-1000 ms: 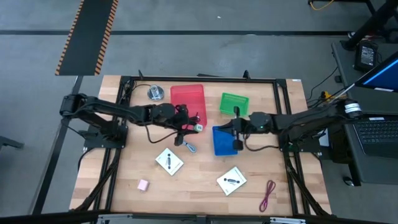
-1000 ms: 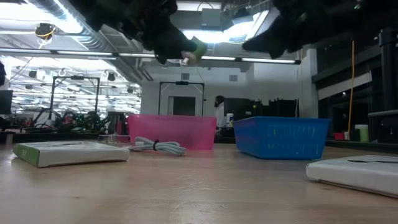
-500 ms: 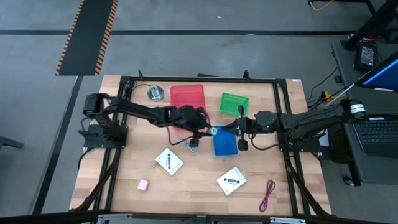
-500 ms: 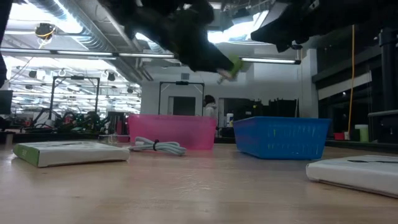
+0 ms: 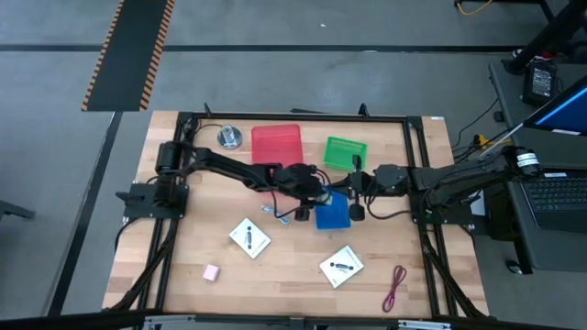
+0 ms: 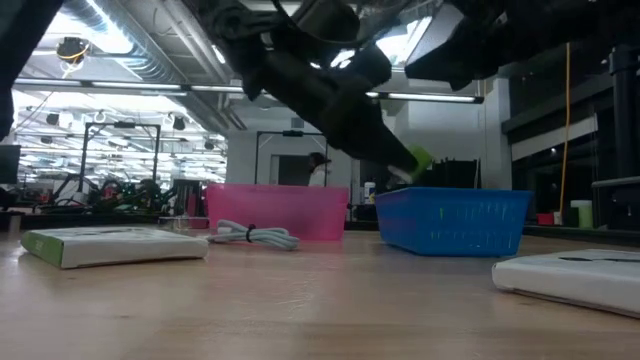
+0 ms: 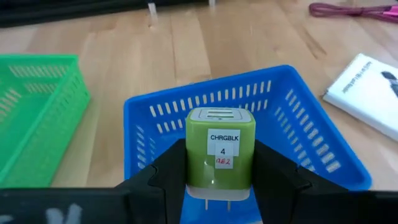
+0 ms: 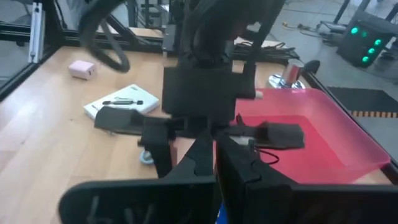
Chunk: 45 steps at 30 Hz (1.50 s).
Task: Pick and place items into bin
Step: Put the green charger adapter into the blue bin, then put the left card reader box into the green bin
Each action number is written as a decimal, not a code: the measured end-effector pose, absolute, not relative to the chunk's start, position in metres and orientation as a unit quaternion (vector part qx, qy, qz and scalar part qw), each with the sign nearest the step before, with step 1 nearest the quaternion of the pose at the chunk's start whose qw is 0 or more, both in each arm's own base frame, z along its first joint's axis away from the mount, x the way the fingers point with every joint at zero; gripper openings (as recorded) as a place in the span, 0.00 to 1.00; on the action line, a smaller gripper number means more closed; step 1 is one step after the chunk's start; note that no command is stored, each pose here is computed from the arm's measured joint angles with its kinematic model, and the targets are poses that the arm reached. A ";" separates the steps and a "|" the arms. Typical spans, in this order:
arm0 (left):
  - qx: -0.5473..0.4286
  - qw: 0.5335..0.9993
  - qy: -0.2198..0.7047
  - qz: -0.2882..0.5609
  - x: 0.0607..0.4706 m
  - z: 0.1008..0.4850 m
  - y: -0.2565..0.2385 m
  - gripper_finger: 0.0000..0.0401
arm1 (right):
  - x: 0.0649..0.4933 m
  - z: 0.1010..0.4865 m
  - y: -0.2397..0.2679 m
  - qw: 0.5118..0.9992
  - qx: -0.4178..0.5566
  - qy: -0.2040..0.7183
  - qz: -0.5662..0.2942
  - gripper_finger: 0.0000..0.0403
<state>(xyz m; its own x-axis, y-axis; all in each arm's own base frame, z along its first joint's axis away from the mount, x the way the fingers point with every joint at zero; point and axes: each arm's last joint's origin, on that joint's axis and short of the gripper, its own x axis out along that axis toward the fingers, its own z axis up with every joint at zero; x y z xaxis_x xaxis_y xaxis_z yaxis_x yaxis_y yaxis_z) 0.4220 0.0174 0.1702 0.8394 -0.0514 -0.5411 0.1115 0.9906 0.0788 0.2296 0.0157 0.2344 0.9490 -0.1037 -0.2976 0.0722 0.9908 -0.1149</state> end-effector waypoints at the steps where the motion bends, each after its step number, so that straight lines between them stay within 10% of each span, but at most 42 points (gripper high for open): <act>1: 0.054 0.958 0.280 -0.043 0.424 0.169 0.018 0.35 | 0.230 0.234 0.016 0.985 -0.051 0.156 -0.045 0.00; 28: 0.060 0.958 0.277 -0.033 0.429 0.165 0.019 0.46 | 0.229 0.231 0.016 0.984 -0.039 0.169 -0.047 0.00; 45: 0.081 0.935 0.340 -0.054 0.376 0.242 -0.008 0.44 | 0.232 0.224 0.017 0.980 -0.044 0.188 -0.043 0.00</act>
